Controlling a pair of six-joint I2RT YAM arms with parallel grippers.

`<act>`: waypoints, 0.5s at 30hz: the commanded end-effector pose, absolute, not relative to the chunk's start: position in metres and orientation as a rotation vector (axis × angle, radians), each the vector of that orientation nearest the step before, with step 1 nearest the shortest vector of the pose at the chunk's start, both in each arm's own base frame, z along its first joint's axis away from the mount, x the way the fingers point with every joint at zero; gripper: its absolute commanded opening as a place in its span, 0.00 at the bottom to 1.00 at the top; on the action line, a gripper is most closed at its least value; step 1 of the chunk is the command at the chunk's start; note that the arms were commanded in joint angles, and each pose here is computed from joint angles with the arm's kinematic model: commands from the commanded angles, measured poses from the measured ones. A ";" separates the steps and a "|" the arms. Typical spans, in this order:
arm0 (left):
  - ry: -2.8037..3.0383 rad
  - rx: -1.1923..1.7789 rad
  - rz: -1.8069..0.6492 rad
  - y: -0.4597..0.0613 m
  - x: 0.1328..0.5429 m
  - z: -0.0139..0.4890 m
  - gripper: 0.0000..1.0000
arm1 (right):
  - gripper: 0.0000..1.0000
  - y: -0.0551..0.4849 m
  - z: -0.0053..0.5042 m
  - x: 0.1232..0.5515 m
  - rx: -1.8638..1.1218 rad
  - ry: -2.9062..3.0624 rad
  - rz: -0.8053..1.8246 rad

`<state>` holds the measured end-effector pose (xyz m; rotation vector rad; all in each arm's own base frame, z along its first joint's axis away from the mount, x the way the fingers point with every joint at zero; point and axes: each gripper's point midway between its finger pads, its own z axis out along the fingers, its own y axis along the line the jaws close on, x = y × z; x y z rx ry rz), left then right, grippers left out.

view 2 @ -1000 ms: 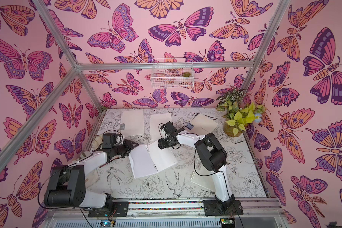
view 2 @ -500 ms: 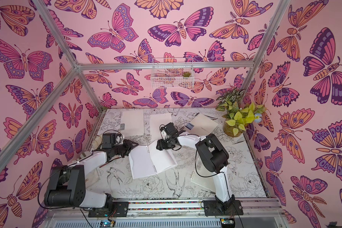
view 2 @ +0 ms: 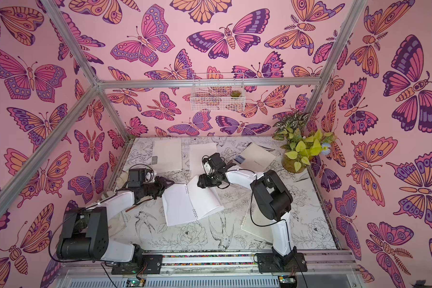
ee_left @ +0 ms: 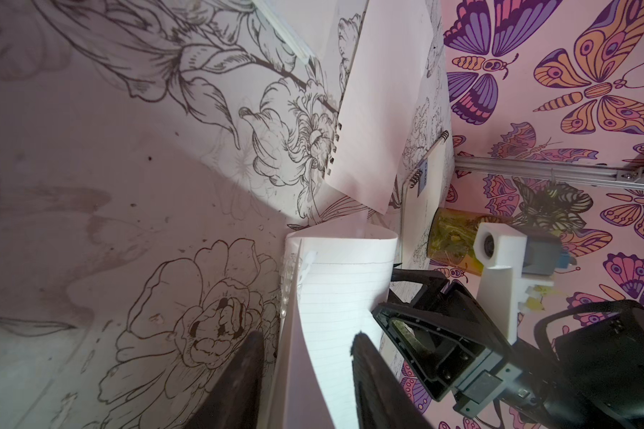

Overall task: Tear off pages from different notebooks
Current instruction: Tear off the paper from the notebook.

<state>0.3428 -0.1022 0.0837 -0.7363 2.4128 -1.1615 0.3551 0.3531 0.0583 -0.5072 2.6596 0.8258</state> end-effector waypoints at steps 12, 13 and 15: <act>2.411 -0.712 -1.187 -0.102 0.349 0.086 0.43 | 0.60 0.351 0.064 0.363 -0.559 2.675 0.719; 2.412 -0.713 -1.187 -0.102 0.349 0.085 0.43 | 0.60 0.354 0.066 0.362 -0.561 2.670 0.740; 2.410 -0.711 -1.186 -0.101 0.350 0.086 0.43 | 0.60 0.357 0.066 0.362 -0.564 2.667 0.767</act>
